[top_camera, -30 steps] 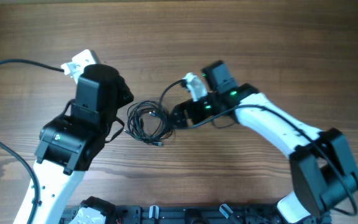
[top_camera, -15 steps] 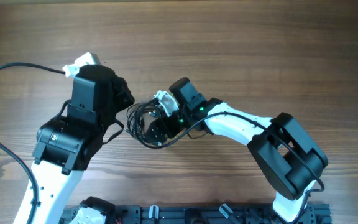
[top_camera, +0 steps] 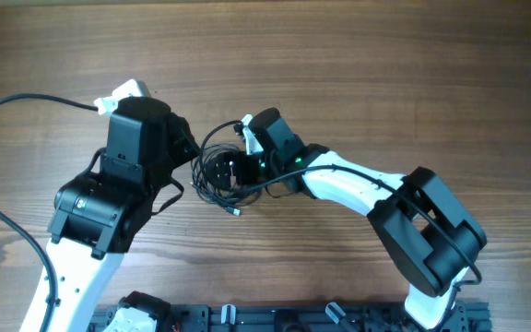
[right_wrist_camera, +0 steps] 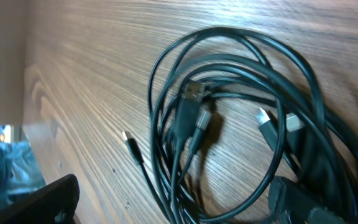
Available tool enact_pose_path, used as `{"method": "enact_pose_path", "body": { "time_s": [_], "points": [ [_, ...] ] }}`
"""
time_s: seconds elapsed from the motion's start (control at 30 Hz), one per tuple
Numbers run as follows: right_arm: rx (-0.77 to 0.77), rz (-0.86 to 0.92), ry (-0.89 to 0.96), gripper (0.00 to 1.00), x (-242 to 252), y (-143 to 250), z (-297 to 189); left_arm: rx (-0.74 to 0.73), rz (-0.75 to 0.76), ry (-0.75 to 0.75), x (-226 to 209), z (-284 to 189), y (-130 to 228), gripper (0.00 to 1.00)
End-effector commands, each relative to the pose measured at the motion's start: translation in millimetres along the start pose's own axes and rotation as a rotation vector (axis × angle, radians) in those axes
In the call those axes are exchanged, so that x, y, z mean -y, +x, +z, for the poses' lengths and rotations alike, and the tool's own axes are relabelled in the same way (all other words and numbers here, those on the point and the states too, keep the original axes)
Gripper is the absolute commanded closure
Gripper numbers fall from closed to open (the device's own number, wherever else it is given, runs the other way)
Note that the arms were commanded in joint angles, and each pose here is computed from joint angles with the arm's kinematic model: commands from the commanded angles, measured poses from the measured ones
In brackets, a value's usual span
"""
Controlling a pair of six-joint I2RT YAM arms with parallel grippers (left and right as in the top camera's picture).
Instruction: Untangle cables
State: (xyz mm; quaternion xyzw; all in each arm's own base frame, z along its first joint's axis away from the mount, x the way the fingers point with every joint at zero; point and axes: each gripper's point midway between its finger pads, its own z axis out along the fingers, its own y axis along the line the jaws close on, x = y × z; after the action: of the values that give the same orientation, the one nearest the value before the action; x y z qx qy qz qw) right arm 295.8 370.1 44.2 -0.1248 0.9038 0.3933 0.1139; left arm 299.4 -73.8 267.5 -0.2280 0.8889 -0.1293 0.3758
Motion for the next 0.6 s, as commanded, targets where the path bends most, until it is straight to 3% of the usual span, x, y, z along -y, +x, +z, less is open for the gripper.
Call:
{"method": "enact_pose_path", "body": {
  "time_s": [0.0, 0.2, 0.33, 0.37, 0.57],
  "points": [
    [0.022, -0.203, 0.002, 0.0, 9, -12, -5, 0.014, 0.005, 0.015, 1, -6, -4, 0.61],
    [0.018, -0.399, 0.138, 0.0, 38, -21, -30, 0.009, 0.014, 0.01, 0, -6, -3, 0.61],
    [-0.061, -0.342, 0.195, 0.01, 55, -2, -33, 0.008, 0.014, 0.009, 0, -5, -3, 0.61],
    [-0.075, -0.318, 0.201, 0.05, 57, 3, -32, 0.009, 0.014, 0.009, 0, -5, -3, 0.61],
    [-0.076, -0.325, 0.166, 0.11, 34, 13, -18, 0.008, 0.014, 0.009, 0, -5, -3, 0.61]
  ]
}}
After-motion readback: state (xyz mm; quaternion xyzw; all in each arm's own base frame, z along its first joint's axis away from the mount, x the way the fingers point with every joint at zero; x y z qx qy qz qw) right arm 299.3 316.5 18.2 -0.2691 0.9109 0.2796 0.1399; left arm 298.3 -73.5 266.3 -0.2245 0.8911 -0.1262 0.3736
